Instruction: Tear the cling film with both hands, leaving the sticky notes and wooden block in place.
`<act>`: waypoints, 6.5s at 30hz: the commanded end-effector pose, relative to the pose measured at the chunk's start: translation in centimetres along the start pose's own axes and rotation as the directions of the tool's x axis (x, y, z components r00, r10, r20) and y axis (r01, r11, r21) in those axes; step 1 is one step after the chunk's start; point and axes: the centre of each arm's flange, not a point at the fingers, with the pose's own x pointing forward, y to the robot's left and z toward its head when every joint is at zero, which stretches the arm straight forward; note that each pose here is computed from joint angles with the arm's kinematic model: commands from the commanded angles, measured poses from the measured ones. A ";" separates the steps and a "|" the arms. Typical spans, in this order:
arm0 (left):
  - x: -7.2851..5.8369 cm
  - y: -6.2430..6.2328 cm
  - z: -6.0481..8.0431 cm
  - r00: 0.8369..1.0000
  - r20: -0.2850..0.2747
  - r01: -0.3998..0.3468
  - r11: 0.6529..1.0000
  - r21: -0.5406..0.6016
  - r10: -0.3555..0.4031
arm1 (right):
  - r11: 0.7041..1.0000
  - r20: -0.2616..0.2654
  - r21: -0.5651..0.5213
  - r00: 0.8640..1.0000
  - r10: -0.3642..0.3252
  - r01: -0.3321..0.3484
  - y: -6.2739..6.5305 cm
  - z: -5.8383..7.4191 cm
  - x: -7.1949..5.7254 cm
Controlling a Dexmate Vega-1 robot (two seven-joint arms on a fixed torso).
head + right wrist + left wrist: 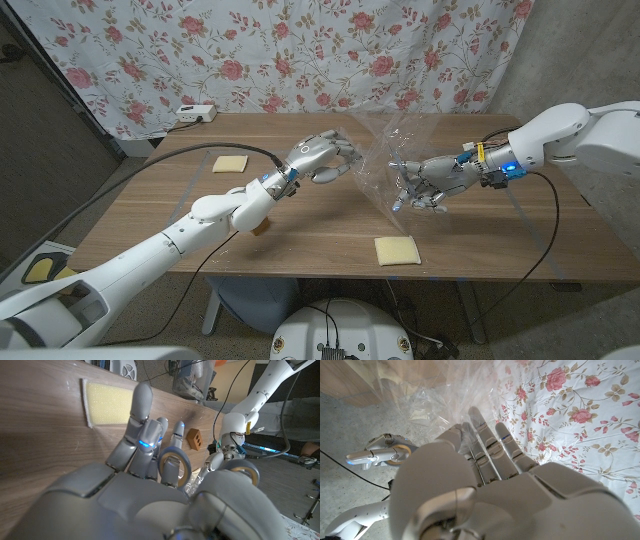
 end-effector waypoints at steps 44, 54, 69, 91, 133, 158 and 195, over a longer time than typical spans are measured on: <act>0.7 0.7 0.7 0.998 0.051 0.034 0.999 0.023 -0.035 | 0.999 -0.010 -0.030 1.000 -0.018 0.017 0.4 1.0 -0.7; 0.5 0.8 0.2 0.999 0.031 0.017 1.000 0.019 -0.018 | 0.998 0.008 -0.012 0.998 -0.058 0.058 0.7 0.6 -1.5; 0.7 1.4 -1.1 0.998 -0.018 -0.053 0.997 0.062 0.054 | 0.999 0.009 0.008 0.999 -0.052 0.051 1.5 0.1 -1.5; 1.8 1.0 -1.6 0.999 -0.003 -0.040 0.997 0.061 0.040 | 0.999 0.028 -0.012 0.999 -0.046 0.046 3.5 0.4 -2.2; 2.7 0.2 -0.3 0.995 0.098 0.009 0.996 0.089 -0.017 | 0.999 -0.048 -0.041 0.999 -0.006 0.004 1.8 0.7 -1.7; 1.8 -0.1 -0.7 0.997 0.068 0.026 0.995 0.099 -0.033 | 0.999 -0.053 -0.045 0.999 -0.006 0.004 2.4 1.0 -2.1; 1.3 0.4 -0.3 0.998 0.066 0.001 0.997 0.083 -0.006 | 0.999 -0.052 -0.032 0.999 0.006 -0.007 2.8 0.8 -1.7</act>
